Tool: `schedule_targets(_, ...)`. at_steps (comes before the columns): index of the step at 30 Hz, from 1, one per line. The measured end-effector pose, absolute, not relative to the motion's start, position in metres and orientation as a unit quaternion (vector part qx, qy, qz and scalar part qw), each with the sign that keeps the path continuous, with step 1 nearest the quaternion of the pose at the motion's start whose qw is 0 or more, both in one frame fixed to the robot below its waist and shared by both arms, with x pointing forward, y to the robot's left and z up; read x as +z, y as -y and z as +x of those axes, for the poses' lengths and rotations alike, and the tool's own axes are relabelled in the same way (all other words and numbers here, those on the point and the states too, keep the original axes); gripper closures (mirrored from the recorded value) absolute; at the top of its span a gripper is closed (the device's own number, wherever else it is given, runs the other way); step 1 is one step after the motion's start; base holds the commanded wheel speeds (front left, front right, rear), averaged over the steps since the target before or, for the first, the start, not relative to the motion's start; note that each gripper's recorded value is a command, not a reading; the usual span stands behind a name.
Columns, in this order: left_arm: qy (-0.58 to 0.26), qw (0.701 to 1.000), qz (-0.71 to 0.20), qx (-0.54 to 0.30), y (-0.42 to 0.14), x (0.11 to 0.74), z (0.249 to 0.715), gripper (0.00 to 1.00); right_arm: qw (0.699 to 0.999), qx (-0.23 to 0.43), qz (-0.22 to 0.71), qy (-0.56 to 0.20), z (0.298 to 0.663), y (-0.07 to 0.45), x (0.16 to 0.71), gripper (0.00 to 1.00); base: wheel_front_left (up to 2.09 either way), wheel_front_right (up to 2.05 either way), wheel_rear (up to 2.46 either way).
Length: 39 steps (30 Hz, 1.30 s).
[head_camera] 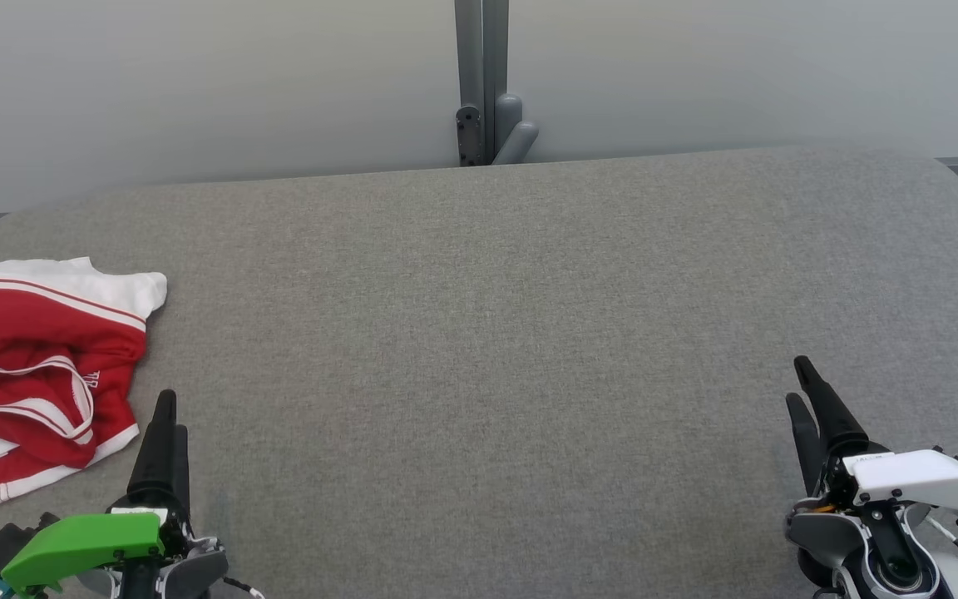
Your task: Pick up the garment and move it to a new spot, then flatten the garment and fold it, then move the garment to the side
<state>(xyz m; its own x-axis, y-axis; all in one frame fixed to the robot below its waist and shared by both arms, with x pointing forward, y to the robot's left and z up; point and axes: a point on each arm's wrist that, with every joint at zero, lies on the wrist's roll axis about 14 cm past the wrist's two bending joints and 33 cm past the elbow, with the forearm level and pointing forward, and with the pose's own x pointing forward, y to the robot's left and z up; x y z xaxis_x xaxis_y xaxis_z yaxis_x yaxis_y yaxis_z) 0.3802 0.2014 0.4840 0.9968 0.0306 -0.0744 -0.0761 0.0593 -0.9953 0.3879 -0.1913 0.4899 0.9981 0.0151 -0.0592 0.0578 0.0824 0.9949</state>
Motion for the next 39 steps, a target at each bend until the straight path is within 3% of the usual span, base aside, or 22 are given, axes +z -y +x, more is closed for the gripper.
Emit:
schedule_targets(20, -0.016, 0.850, -0.524, 0.047, -0.206, 0.483, 0.380, 0.00, 0.847, -0.015, 0.529, -0.039, 0.390, 0.187, 0.483, 0.00, 0.00, 0.00, 0.00)
schedule_targets(39, -0.012, 0.916, -0.399, 0.044, -0.205, 0.484, 0.379, 0.00, 0.913, -0.002, 0.406, -0.035, 0.393, 0.183, 0.484, 0.00, 0.00, 0.00, 0.00)
